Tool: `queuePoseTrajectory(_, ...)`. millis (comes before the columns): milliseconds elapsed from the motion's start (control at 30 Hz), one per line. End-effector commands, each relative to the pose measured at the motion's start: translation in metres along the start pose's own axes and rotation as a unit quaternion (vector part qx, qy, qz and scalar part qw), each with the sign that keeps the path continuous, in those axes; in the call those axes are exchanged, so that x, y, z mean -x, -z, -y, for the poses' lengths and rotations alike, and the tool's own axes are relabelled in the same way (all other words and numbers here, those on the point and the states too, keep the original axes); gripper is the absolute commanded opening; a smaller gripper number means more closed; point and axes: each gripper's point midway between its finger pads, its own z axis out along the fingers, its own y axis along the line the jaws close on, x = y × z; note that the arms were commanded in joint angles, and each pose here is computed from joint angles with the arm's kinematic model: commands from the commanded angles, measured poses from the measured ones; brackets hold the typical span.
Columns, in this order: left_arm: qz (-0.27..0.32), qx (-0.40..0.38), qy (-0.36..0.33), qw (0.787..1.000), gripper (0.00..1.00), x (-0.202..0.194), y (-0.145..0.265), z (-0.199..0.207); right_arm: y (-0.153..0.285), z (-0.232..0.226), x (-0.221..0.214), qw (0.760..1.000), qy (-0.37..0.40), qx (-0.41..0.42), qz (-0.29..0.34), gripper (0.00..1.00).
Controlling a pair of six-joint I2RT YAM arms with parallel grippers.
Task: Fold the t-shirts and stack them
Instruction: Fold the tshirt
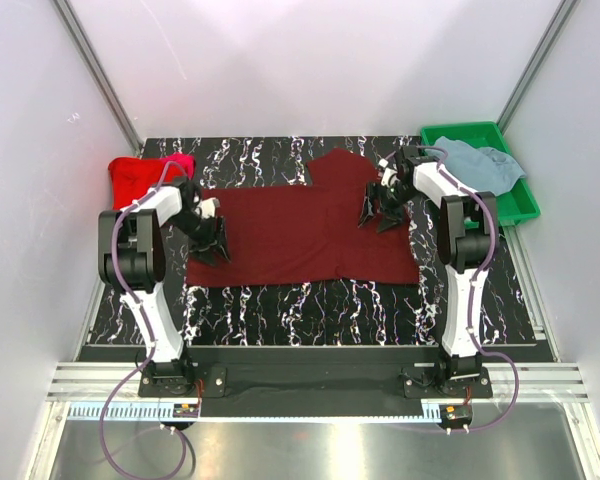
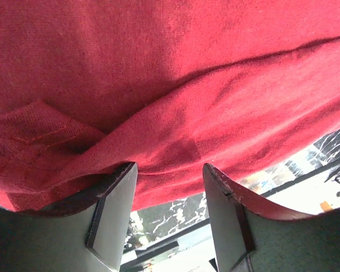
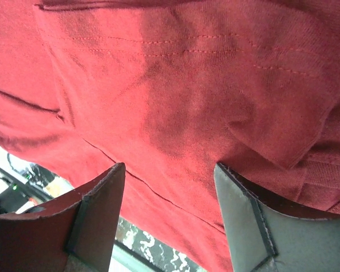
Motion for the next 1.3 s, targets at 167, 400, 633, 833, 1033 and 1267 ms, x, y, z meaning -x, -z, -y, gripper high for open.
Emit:
queuePoseTrajectory(167, -0.004, 0.039, -0.003, 0.999, 0.58, -0.024, 0.008, -0.013, 0.002, 0.016, -0.061, 0.995, -0.039, -0.032, -0.084, 0.73)
queuePoseTrajectory(400, 0.06, 0.042, -0.05, 0.996, 0.57, 0.008, 0.037, 0.002, 0.023, 0.007, -0.043, 0.999, -0.001, -0.036, -0.038, 0.7)
queuePoseTrajectory(633, 0.182, 0.02, -0.128, 0.975, 0.59, 0.086, 0.104, 0.045, 0.055, -0.016, 0.038, 0.994, 0.078, -0.036, 0.066, 0.7)
queuePoseTrajectory(833, 0.206, 0.062, -0.151, 0.965, 0.59, 0.126, 0.101, 0.028, 0.057, -0.025, 0.122, 0.978, 0.144, -0.039, 0.143, 0.69)
queuePoseTrajectory(1033, 0.209, 0.11, -0.17, 0.957, 0.58, 0.158, 0.089, 0.006, 0.003, 0.009, 0.143, 0.979, 0.14, -0.064, 0.135, 0.68)
queuePoseTrajectory(1267, 0.208, 0.117, -0.182, 0.954, 0.58, 0.168, 0.084, 0.001, -0.004, 0.019, 0.172, 0.968, 0.162, -0.082, 0.174, 0.7)
